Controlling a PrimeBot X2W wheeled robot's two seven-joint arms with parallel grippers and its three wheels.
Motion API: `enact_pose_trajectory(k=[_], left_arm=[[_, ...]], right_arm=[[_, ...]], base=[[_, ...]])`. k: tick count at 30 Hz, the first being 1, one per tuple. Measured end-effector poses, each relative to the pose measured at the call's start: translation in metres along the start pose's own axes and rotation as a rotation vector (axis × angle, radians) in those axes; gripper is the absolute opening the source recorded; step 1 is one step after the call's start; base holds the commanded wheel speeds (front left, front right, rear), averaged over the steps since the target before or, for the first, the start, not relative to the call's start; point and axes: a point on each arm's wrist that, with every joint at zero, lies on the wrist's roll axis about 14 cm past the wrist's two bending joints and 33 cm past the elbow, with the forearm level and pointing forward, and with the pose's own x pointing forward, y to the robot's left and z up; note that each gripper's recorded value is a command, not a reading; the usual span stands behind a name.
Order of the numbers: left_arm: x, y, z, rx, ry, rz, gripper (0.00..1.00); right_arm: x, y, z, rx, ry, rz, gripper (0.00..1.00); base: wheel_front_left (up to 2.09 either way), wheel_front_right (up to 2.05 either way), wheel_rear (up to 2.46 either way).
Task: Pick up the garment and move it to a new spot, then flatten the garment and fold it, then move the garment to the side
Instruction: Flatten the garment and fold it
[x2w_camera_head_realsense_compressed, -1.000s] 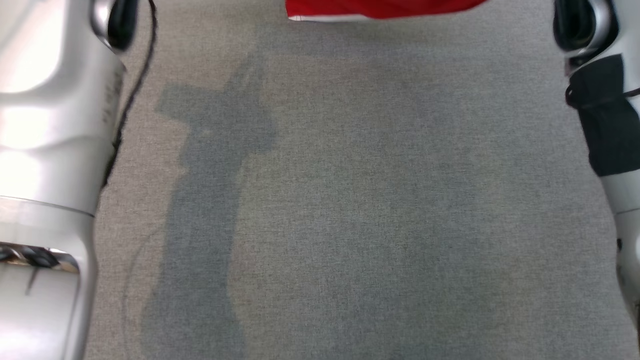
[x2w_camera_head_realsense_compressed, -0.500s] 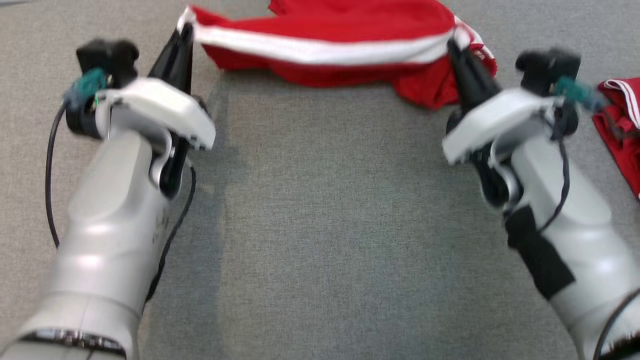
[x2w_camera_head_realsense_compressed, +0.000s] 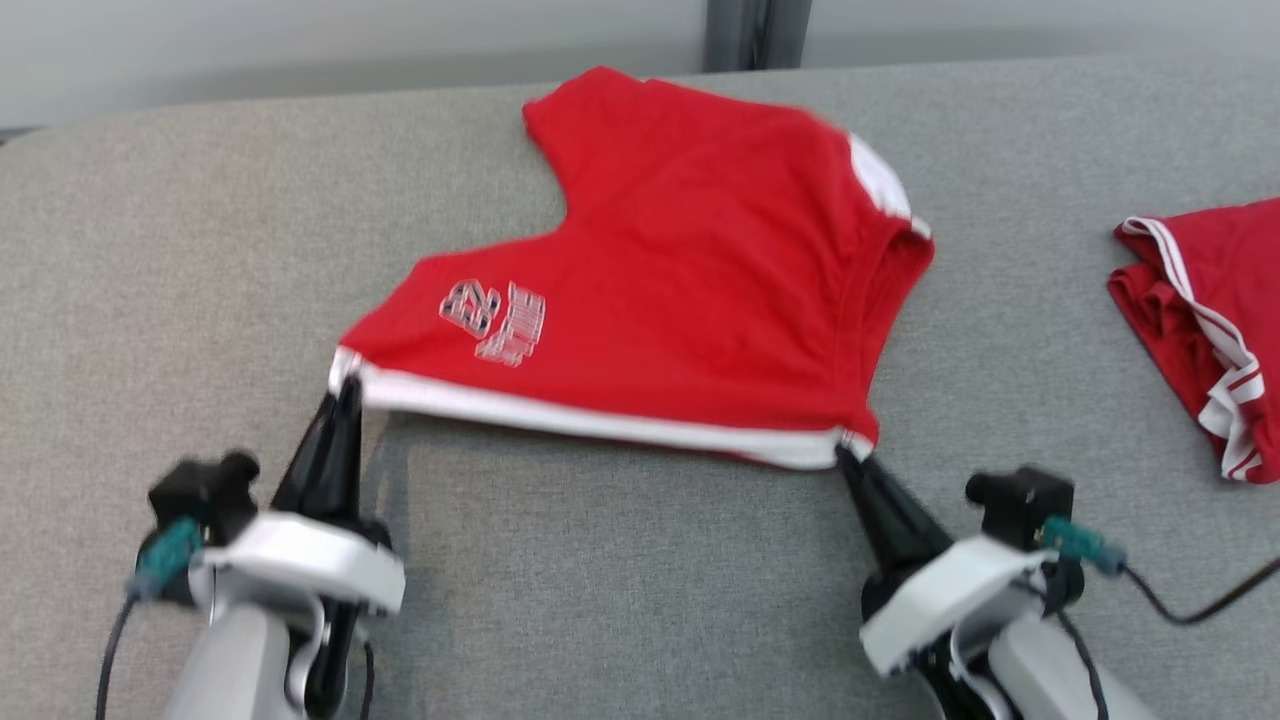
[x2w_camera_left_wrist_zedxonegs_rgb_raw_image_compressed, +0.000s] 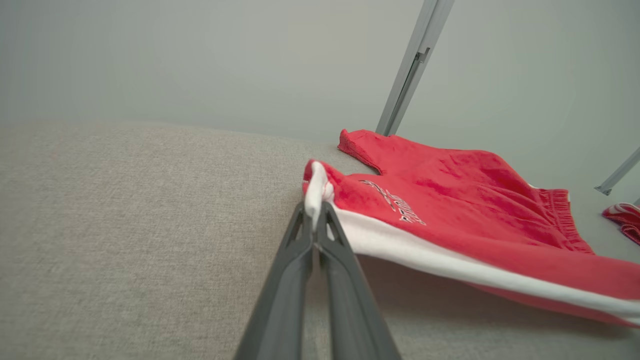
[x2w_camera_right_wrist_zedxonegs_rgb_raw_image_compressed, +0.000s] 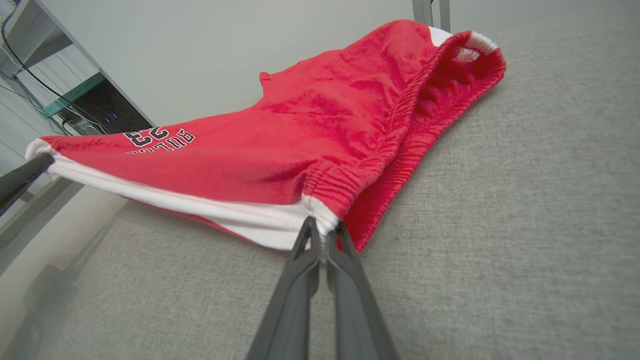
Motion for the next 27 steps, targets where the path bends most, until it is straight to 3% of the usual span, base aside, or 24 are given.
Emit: enact_pose_trajectory(k=[15,21,27], left_arm=[[-0.114,-0.001,-0.008,-0.036,0.001,0.1,0.0],[-0.126,-0.017,0.007,-0.054,-0.014,0.081,0.0],[-0.11,-0.026,0.014,-0.029,-0.003,0.039,0.0]], right_arm=[[-0.103,0.021,-0.033,0.001,0.007,-0.03,0.0],[-0.127,0.022,-0.034,0.02,0.007,-0.074,0.0],[-0.121,0.021,-0.025,0.012,0.005,-0.084,0.0]], base=[[0.0,0.0,0.0],[0.0,0.0,0.0],[0.0,0.0,0.0]])
